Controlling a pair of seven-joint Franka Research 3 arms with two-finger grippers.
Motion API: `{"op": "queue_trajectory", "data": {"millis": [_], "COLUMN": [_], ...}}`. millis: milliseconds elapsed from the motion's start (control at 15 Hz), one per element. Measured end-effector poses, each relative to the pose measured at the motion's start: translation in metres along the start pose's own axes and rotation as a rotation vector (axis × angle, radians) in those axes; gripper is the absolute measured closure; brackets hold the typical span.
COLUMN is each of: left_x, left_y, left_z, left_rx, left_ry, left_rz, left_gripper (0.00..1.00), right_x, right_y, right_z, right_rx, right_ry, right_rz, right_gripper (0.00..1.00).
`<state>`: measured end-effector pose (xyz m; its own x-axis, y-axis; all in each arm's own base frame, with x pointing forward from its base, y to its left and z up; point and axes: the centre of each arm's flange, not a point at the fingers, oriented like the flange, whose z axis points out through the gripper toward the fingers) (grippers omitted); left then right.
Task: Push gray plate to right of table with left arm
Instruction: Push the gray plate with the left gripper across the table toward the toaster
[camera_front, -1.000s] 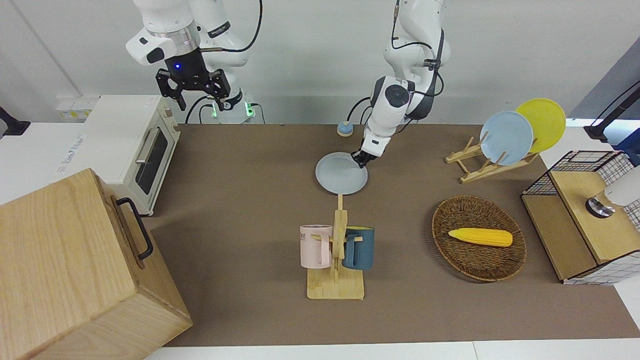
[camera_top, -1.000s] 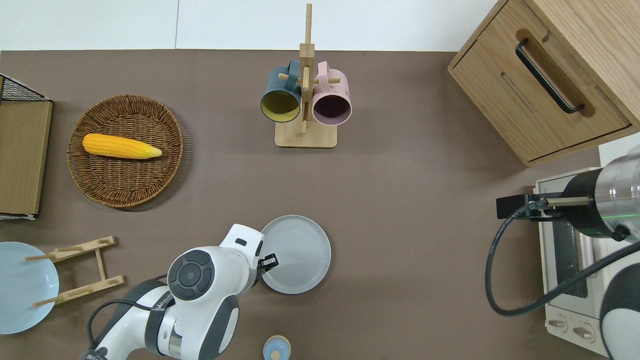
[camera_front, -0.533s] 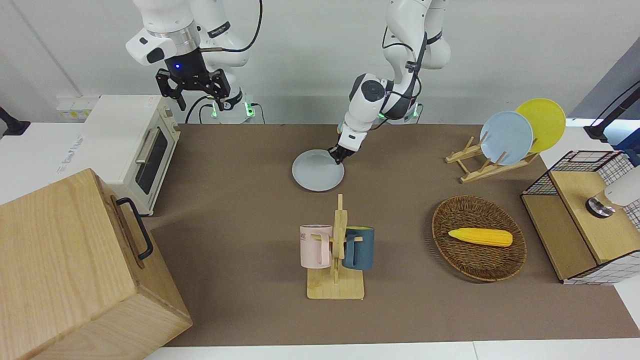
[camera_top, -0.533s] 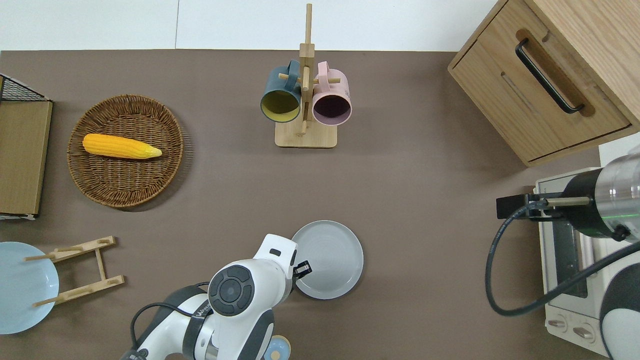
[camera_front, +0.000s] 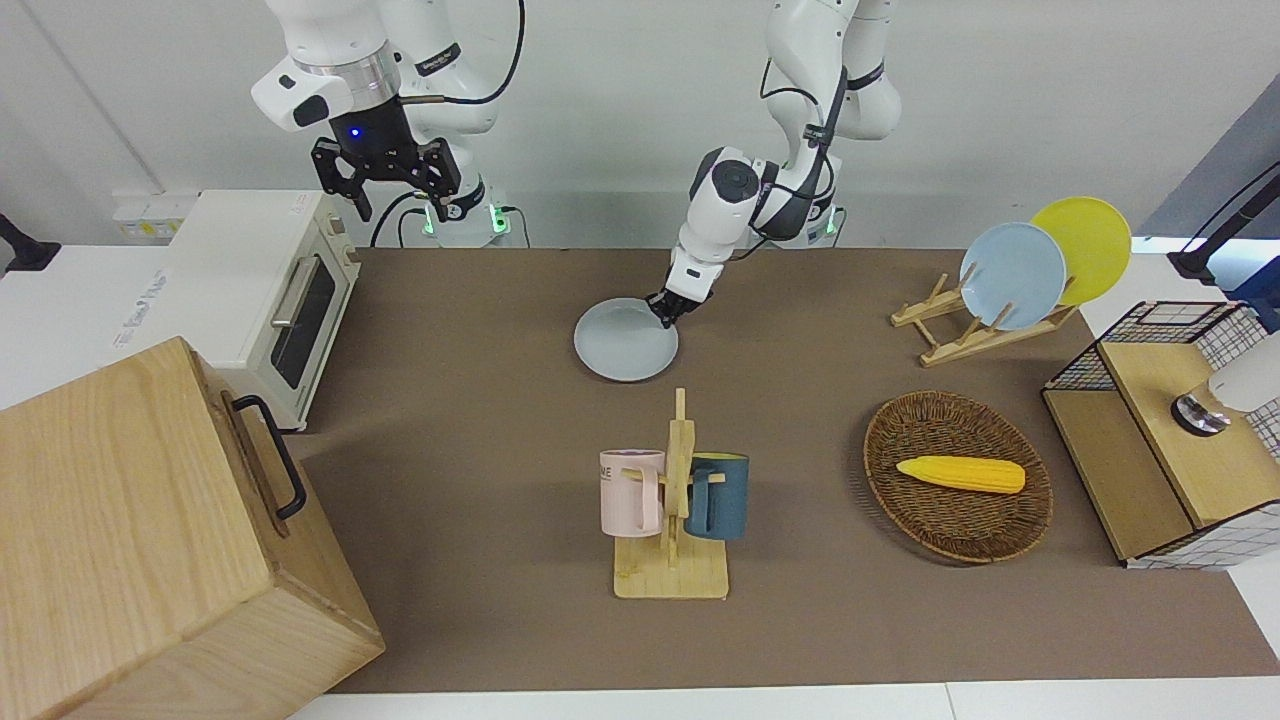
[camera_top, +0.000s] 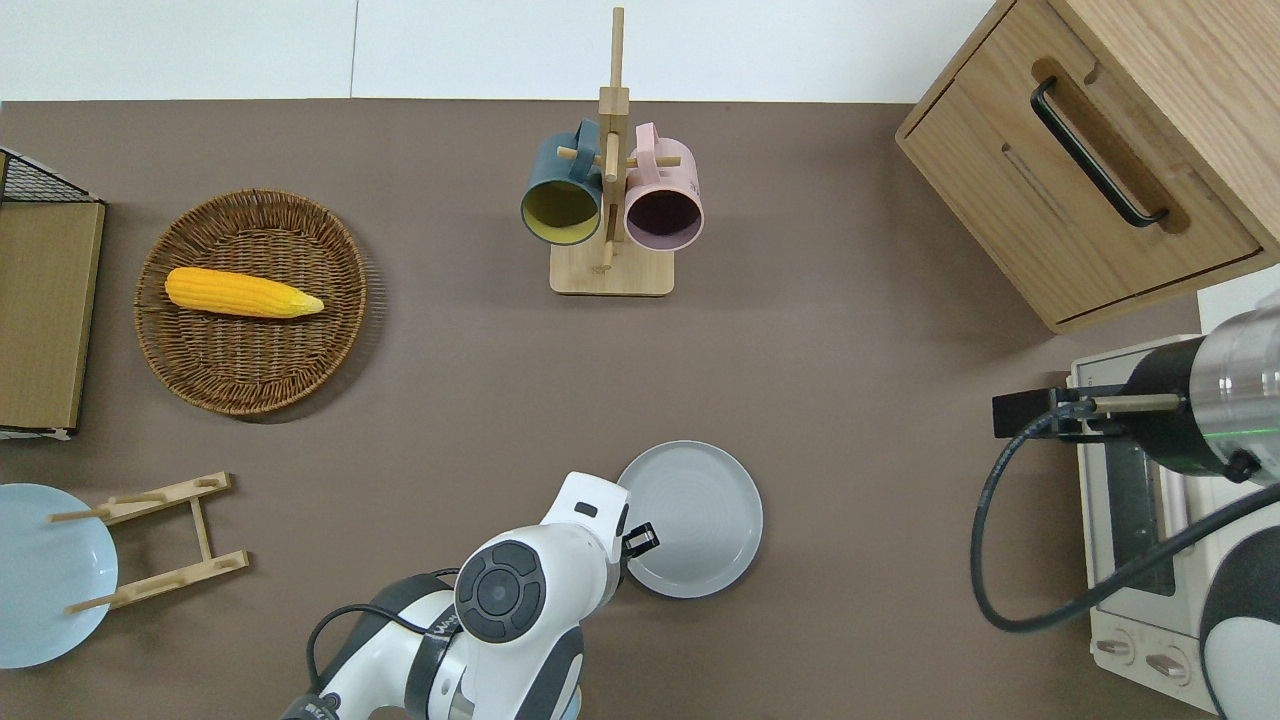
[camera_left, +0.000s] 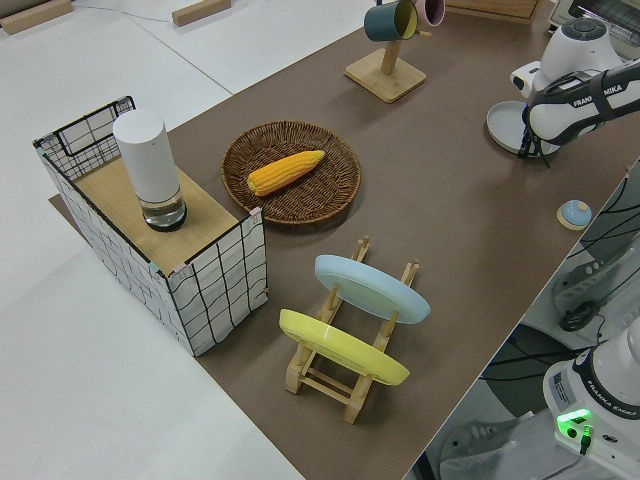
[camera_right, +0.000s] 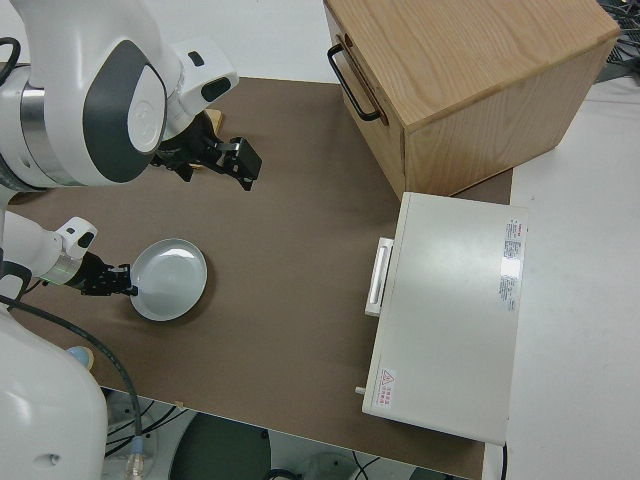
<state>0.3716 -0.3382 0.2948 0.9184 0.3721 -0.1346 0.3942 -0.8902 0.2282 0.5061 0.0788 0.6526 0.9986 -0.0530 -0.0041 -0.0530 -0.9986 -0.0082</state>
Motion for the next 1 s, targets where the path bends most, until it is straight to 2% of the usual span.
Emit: {"op": "queue_trajectory", "data": {"millis": [333,733,1000], "left_x": [-0.017,-0.037,-0.041], "left_y": [0.022,0.055,0.069], "left_z": [0.010,0.022,0.027], "left_rx": [-0.047,-0.077,-0.086], "left_ry": [-0.010,-0.021,-0.031], "left_rz": [-0.012,-0.056,-0.060], "left_gripper": [0.97,0.97,0.96], "right_x": [0.000,0.000,0.000], "right_y": [0.000,0.000,0.000], "right_z": [0.000,0.000,0.000], "right_rx": [0.000,0.000,0.000], "right_ry": [0.000,0.000,0.000], "right_rz": [0.000,0.000,0.000], "right_gripper": [0.00,0.00,0.00]}}
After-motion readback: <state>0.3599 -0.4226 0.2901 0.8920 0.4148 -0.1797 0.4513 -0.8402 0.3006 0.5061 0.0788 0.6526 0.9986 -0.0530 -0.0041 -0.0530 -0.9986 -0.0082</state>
